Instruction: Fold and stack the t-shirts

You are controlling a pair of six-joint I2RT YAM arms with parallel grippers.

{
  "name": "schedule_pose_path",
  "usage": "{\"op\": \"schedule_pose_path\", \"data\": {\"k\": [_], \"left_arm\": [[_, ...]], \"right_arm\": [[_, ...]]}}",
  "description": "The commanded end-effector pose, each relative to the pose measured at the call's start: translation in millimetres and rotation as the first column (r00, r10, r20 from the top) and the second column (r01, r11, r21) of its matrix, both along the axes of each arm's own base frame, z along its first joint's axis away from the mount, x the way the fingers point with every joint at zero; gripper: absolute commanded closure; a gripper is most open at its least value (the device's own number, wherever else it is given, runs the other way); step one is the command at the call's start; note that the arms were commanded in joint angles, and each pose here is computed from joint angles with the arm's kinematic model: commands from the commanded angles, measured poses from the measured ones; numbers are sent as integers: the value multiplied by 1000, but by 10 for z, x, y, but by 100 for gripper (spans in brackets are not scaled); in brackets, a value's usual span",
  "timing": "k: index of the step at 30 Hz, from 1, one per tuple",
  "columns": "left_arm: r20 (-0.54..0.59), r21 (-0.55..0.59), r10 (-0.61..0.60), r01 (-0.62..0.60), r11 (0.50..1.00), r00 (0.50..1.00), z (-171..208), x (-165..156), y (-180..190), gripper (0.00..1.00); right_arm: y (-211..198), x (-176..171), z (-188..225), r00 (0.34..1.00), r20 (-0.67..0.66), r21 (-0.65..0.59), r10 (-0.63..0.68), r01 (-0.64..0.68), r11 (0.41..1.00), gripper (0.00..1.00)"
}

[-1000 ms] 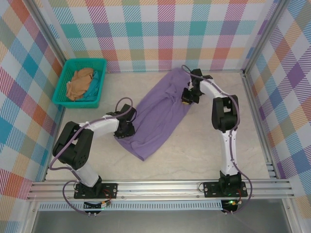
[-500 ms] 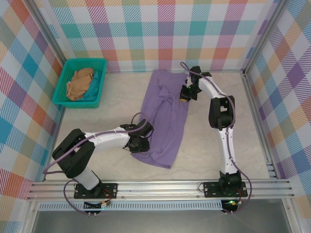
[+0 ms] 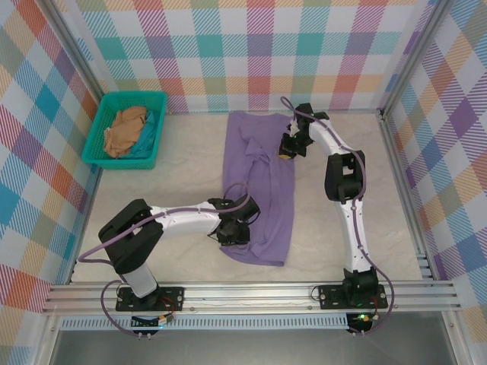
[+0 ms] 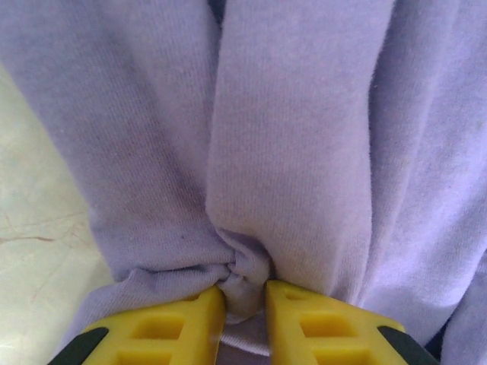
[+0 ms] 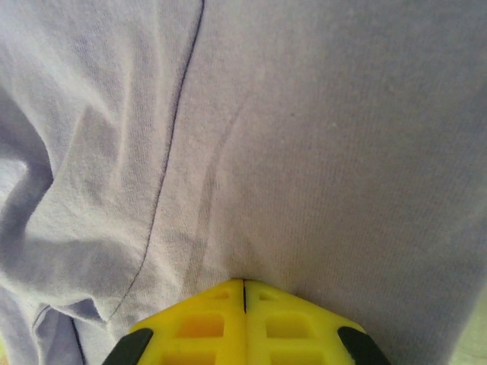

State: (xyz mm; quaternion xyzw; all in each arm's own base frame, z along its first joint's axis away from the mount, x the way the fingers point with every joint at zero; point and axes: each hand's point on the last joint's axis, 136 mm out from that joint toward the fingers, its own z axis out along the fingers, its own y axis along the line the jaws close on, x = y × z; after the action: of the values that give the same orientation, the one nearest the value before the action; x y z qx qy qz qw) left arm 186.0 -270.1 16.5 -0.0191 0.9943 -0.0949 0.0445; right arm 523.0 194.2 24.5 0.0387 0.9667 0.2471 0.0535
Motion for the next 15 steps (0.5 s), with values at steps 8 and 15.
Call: {"op": "schedule_pose_path", "data": {"k": [8, 15], "left_arm": [[-1, 307, 21, -19, 952, 1000, 207, -172, 643, 53], [123, 321, -11, -29, 947, 992, 741, 45, 666, 48]], "right_arm": [[10, -166, -138, 998, -50, -38, 38, -40, 999, 99], [3, -217, 875, 970, 223, -11, 101, -101, 995, 81]]}}
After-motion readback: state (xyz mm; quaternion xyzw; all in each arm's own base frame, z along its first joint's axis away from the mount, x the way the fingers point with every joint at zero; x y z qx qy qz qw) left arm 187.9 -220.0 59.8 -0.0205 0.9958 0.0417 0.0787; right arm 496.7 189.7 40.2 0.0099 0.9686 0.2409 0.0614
